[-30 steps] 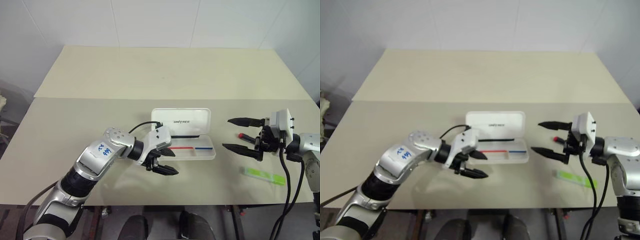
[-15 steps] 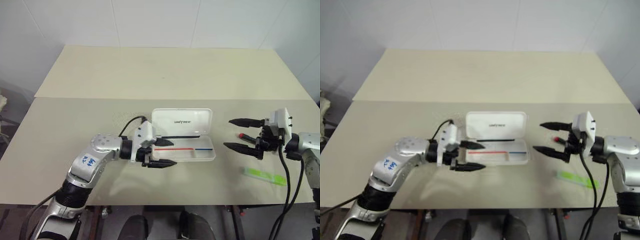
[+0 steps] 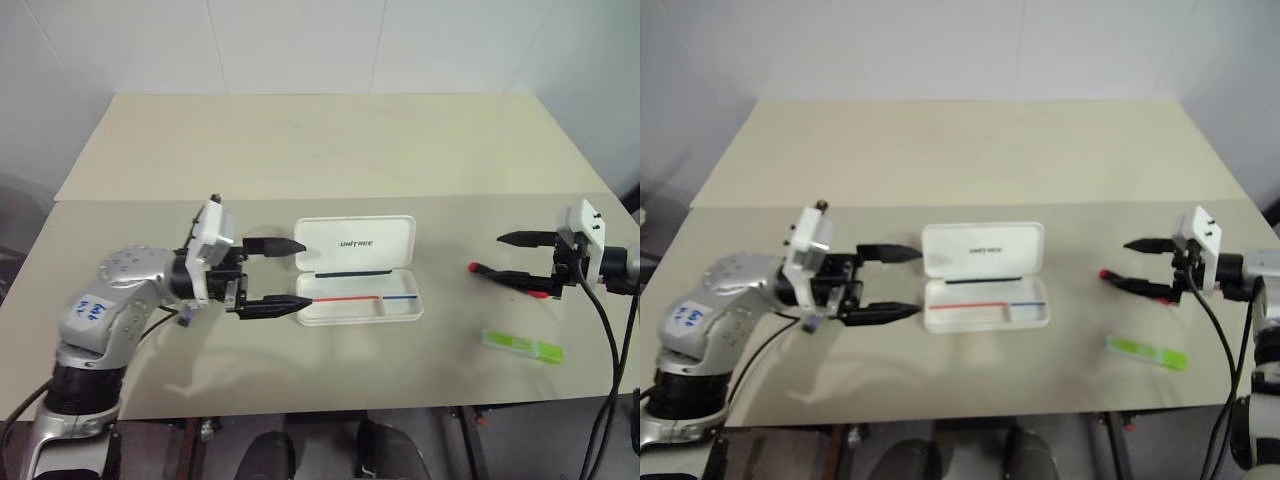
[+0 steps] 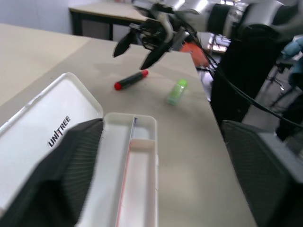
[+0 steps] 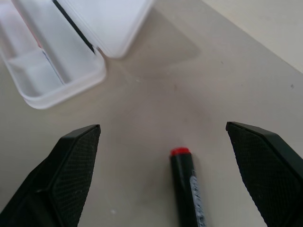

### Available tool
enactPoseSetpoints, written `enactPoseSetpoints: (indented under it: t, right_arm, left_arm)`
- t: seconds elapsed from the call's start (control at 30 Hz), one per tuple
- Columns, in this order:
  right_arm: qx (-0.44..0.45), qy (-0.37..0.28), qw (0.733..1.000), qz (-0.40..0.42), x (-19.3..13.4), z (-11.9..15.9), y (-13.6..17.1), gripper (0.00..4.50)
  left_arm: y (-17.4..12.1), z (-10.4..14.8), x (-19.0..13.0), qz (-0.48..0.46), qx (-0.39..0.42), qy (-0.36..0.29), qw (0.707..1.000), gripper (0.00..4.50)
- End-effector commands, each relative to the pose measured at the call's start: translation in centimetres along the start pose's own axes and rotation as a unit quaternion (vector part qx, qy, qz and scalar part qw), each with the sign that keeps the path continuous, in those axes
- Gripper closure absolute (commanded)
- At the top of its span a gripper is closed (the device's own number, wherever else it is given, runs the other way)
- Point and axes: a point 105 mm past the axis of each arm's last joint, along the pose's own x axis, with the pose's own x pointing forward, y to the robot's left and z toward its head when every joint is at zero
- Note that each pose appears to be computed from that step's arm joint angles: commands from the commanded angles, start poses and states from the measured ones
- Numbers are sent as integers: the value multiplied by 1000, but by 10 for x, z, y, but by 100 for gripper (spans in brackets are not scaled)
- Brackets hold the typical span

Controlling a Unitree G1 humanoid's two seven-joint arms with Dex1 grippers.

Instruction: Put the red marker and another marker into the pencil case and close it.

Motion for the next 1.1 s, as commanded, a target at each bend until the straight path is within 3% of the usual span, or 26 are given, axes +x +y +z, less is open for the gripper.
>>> enactPoseSetpoints:
  t: [0.03,0.53,0.9,1.1]
  right_arm:
    - [-15,31,999,9,-6,-4,-3,0]
    - [21,132,991,-18,-11,-50,-4,0]
    - [31,125,991,-24,-1,-54,-3,389]
    - [-11,90,996,-22,12,-35,-7,393]
  left_arm:
    - [-3,13,-5,-1,38,0,999,4]
    - [-5,12,-24,28,62,42,997,4]
    - [-4,14,-28,45,69,48,995,0]
    - [-4,8,-25,48,68,47,995,0]
